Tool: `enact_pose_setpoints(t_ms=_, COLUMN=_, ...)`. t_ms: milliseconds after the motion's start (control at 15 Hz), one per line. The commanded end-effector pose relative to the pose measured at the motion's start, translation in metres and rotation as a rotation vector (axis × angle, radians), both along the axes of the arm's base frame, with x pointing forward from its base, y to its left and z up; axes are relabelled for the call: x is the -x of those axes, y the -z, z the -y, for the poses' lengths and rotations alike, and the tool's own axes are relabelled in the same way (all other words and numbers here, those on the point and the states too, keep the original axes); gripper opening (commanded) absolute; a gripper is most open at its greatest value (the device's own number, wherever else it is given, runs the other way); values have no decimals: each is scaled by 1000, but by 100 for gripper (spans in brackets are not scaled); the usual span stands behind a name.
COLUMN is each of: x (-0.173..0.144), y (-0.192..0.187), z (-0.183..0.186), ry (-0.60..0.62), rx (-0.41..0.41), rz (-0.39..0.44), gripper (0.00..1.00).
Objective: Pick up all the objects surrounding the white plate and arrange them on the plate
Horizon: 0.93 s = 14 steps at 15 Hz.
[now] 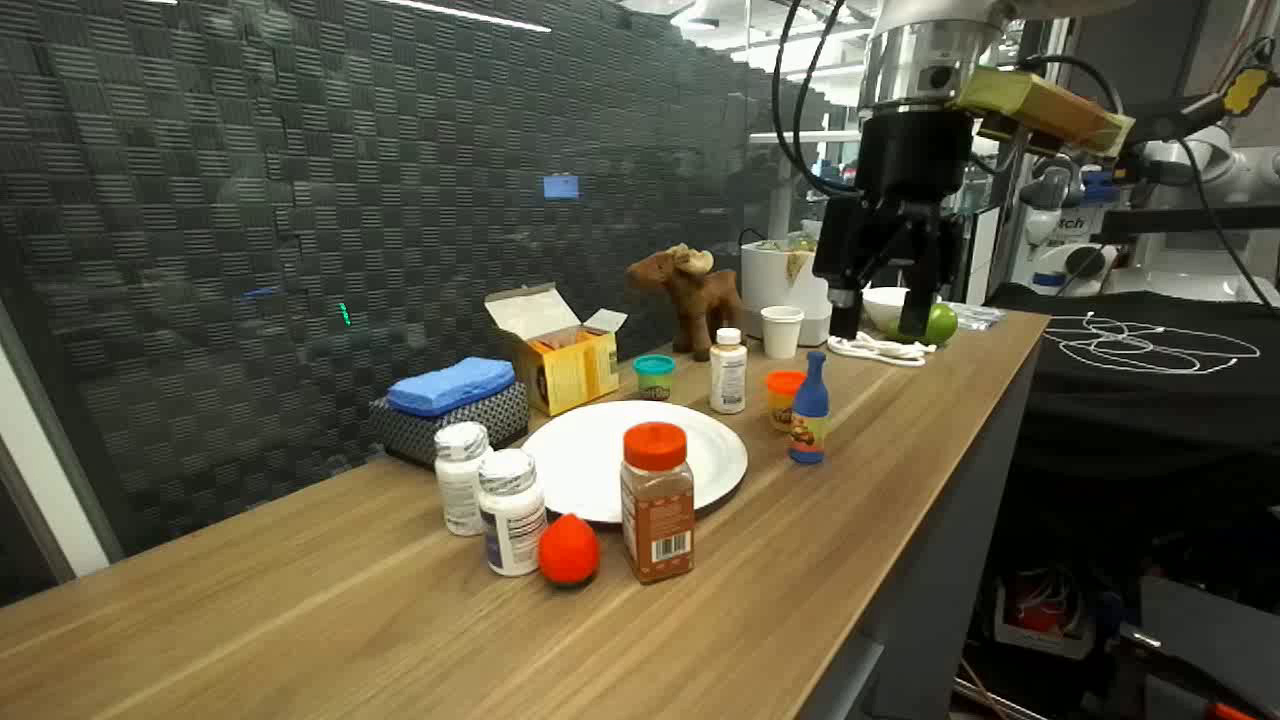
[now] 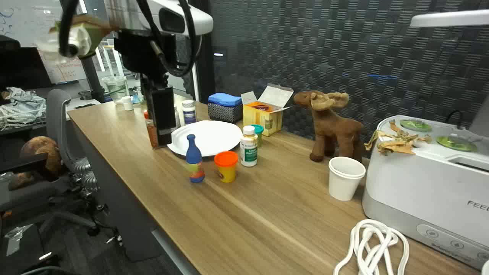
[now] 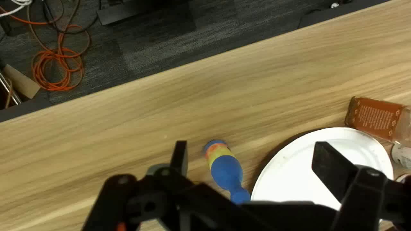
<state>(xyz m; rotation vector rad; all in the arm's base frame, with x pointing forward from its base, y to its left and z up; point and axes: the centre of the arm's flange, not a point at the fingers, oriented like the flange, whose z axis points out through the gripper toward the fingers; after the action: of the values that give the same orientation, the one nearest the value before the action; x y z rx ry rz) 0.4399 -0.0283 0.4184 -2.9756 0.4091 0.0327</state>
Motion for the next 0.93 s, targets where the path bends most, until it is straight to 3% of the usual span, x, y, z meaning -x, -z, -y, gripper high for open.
enact_pose_setpoints(t_ms=0, x=-1, y=-3, z=0, ry=0, rx=0, rz=6, gripper=100)
enact_pose_setpoints(t_ms=867, x=-15, y=-9, z=0, ry=-12, rx=-2, rz=18, gripper=100)
